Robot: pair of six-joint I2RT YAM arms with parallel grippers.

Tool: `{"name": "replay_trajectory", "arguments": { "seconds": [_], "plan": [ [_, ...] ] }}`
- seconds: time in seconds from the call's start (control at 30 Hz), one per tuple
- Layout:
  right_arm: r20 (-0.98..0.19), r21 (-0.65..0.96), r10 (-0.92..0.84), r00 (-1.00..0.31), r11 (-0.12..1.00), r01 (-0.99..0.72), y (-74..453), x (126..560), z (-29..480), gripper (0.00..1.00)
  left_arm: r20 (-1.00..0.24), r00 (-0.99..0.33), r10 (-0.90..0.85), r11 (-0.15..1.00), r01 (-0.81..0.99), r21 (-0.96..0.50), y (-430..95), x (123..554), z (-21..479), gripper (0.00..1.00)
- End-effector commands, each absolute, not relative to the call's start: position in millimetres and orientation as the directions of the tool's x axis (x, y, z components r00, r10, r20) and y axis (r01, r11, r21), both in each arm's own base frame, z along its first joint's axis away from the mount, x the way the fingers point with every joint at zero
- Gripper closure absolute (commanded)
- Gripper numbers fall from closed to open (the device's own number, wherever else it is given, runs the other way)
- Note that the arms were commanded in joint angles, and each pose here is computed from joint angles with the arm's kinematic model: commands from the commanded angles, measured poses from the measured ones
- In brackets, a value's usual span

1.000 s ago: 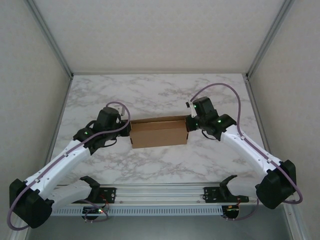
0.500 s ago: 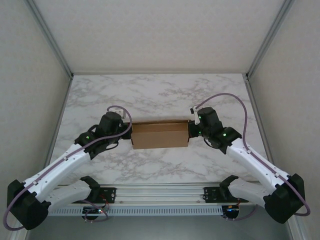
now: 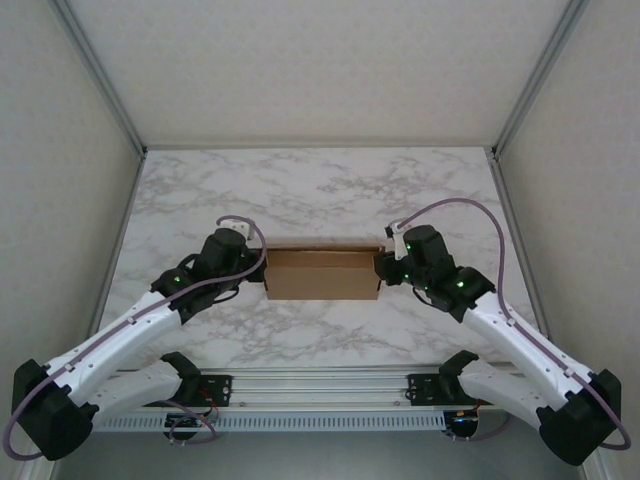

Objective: Fold the paper box

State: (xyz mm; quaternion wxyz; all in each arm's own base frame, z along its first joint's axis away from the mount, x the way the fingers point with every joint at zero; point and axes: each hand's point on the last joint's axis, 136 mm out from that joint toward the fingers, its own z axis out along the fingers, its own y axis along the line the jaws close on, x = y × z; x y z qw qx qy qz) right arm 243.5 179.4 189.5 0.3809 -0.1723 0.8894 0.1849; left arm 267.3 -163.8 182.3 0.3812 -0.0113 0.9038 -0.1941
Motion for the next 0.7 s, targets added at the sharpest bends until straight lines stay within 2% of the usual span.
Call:
{"name": "replay_trajectory", "arguments": {
  "seconds": [0.0,0.1,0.2,0.47,0.67],
  "plan": [
    [-0.765,0.235,-0.199,-0.613,0.800,-0.552,194,228,209,0.66,-0.602,-0.796,-0.070,0.950,0.132,-0.285,-161,244,143,0.99],
    [-0.788,0.240,-0.202,-0.581,0.768,-0.593,197,220,221,0.52,-0.613,-0.788,-0.062,0.952,0.138,-0.274,-163,245,146,0.99],
    [-0.813,0.228,-0.198,-0.548,0.758,-0.611,194,216,233,0.46,-0.618,-0.785,-0.053,0.953,0.145,-0.267,-165,245,148,0.99],
    [-0.849,0.334,-0.122,-0.515,0.630,-0.701,214,200,284,0.61,-0.626,-0.779,-0.033,0.959,0.152,-0.240,-167,245,147,0.99],
    [-0.813,0.333,-0.136,-0.567,0.689,-0.644,210,211,278,0.71,-0.629,-0.777,-0.024,0.963,0.152,-0.224,-168,247,149,0.99]
  ]
}}
